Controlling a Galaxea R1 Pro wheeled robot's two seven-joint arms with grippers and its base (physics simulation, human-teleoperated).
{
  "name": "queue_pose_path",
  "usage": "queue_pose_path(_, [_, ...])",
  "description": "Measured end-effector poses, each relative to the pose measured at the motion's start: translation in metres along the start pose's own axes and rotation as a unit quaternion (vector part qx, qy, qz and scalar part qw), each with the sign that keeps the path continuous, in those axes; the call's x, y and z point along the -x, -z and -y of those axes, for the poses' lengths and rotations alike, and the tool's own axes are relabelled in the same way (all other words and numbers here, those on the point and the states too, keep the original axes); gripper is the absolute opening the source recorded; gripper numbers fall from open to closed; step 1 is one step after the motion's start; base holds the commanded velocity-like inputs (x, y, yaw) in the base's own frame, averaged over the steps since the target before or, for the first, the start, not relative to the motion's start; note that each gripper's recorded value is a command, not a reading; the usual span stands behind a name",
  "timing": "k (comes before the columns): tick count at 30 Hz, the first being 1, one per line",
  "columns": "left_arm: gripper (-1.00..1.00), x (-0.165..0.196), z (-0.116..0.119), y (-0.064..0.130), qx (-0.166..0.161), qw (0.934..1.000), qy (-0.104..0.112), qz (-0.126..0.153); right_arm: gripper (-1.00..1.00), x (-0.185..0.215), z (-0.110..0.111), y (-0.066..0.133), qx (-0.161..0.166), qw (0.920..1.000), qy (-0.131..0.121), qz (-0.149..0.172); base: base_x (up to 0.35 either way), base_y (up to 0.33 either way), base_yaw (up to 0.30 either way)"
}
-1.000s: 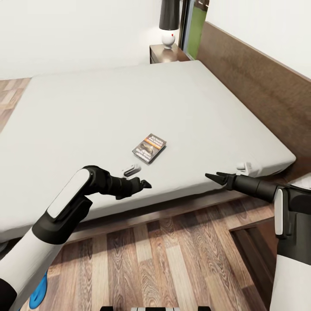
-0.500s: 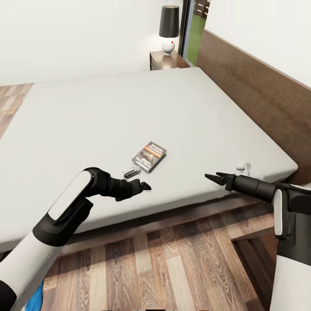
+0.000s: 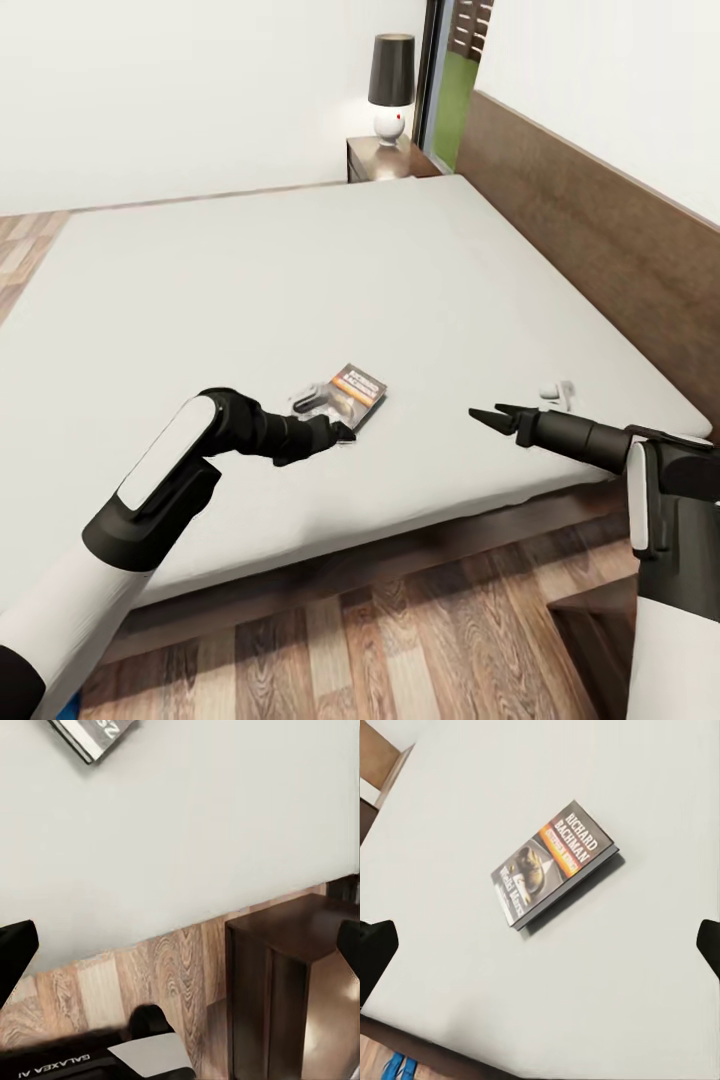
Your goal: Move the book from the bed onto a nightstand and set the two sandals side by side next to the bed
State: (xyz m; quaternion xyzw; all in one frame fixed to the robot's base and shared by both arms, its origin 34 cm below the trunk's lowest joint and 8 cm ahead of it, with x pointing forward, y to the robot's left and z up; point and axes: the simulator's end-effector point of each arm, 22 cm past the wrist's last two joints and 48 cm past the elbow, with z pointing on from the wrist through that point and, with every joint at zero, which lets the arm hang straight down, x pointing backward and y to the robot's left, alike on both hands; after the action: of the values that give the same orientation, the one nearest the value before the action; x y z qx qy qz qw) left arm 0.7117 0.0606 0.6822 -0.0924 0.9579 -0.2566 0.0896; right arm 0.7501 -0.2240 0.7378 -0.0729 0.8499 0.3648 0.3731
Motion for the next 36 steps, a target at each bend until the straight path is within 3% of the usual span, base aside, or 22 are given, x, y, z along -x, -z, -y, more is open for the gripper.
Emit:
queue_pose_path(6, [1.00, 0.014, 0.004, 0.012, -0.002, 0.9998, -0.008, 0.016, 1.00, 0.002, -0.005, 0.001, 0.003, 1.0000, 0.005, 0.002, 0.322, 0.000, 0.000])
queue_pose_path(15, [1.00, 0.086, 0.033, 0.058, -0.011, 0.9959, -0.029, 0.086, 1.00, 0.007, -0.012, 0.003, 0.006, 0.9999, 0.011, 0.005, 0.206, 0.000, 0.000])
queue_pose_path(19, [1.00, 0.104, 0.035, 0.069, -0.005, 0.9944, -0.030, 0.101, 1.00, 0.009, -0.014, 0.005, 0.007, 0.9999, 0.014, 0.007, 0.054, 0.000, 0.000])
queue_pose_path(23, [1.00, 0.139, 0.028, 0.081, 0.031, 0.9885, -0.034, 0.144, 1.00, 0.013, -0.017, 0.006, 0.009, 0.9996, 0.022, 0.012, 0.015, 0.000, 0.000])
queue_pose_path(36, [1.00, 0.162, 0.019, 0.085, 0.057, 0.9854, -0.027, 0.158, 1.00, 0.020, -0.024, 0.012, 0.010, 0.9992, 0.033, 0.020, 0.003, 0.000, 0.000])
